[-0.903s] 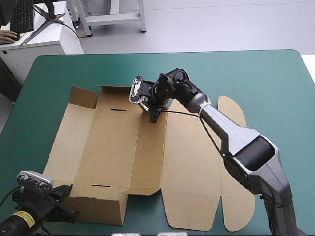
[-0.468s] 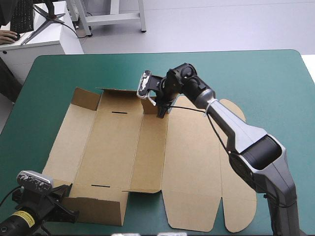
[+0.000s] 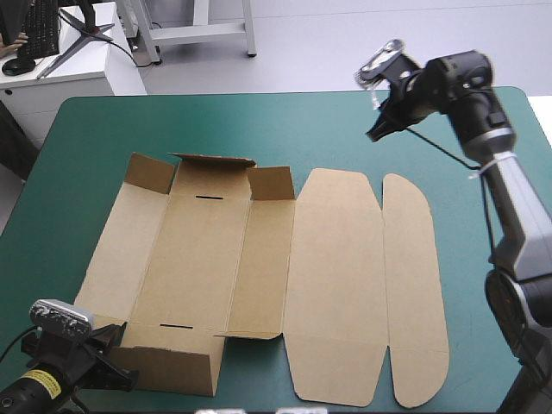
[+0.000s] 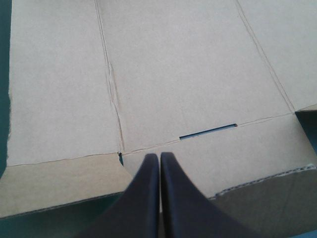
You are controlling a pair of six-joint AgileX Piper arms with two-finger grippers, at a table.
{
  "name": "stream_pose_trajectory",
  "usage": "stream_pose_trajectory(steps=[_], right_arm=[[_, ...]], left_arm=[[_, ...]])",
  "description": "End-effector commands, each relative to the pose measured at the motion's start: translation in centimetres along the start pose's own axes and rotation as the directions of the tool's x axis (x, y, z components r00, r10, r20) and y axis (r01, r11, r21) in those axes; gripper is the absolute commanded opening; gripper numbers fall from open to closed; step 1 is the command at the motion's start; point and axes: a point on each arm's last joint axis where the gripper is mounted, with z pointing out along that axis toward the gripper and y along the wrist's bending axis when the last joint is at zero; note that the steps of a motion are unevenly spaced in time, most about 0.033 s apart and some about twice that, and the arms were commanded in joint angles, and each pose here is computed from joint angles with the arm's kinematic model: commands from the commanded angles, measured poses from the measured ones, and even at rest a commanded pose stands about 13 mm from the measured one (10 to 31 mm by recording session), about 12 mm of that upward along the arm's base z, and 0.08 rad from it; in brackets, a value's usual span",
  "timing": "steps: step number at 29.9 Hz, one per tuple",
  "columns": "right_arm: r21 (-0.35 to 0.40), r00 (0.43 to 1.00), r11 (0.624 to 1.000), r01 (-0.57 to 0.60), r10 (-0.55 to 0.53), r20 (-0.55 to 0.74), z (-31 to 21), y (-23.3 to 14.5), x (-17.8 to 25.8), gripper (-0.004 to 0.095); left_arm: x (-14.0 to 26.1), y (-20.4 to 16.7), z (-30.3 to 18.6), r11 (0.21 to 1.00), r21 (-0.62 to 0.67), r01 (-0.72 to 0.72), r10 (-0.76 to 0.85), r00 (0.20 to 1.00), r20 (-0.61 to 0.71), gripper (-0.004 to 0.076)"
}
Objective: Fold the box
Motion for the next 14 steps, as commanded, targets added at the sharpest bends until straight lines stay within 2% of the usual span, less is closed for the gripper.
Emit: stream_pose_trajectory(steps=[1, 5, 8, 14], right_arm=[[0.086, 0.984, 0.982, -0.171, 0.165, 0.072, -6.0, -3.5, 1.8, 0.0190], [0.027, 0.939, 0.939, -0.344, 0.343, 0.040, -7.6, -5.4, 4.7, 0.0085], [-0.027, 0.905, 0.906, -0.423, 0.423, 0.043, -8.4, -5.6, 6.4, 0.0071], [-0.027, 0.881, 0.883, -0.469, 0.465, -0.087, -8.8, -3.0, 10.8, 0.0071]], left_arm=[[-1.3, -0.1, -0.6, 1.000, 0.010, 0.003, -0.004, 0.997, 0.082, -0.0010], [-1.3, -0.1, -0.6, 1.000, 0.010, 0.003, -0.004, 0.997, 0.082, -0.0010], [-1.3, -0.1, -0.6, 1.000, 0.010, 0.003, -0.004, 0.997, 0.082, -0.0010], [-1.3, -0.1, -0.6, 1.000, 0.010, 0.003, -0.004, 0.997, 0.082, -0.0010]])
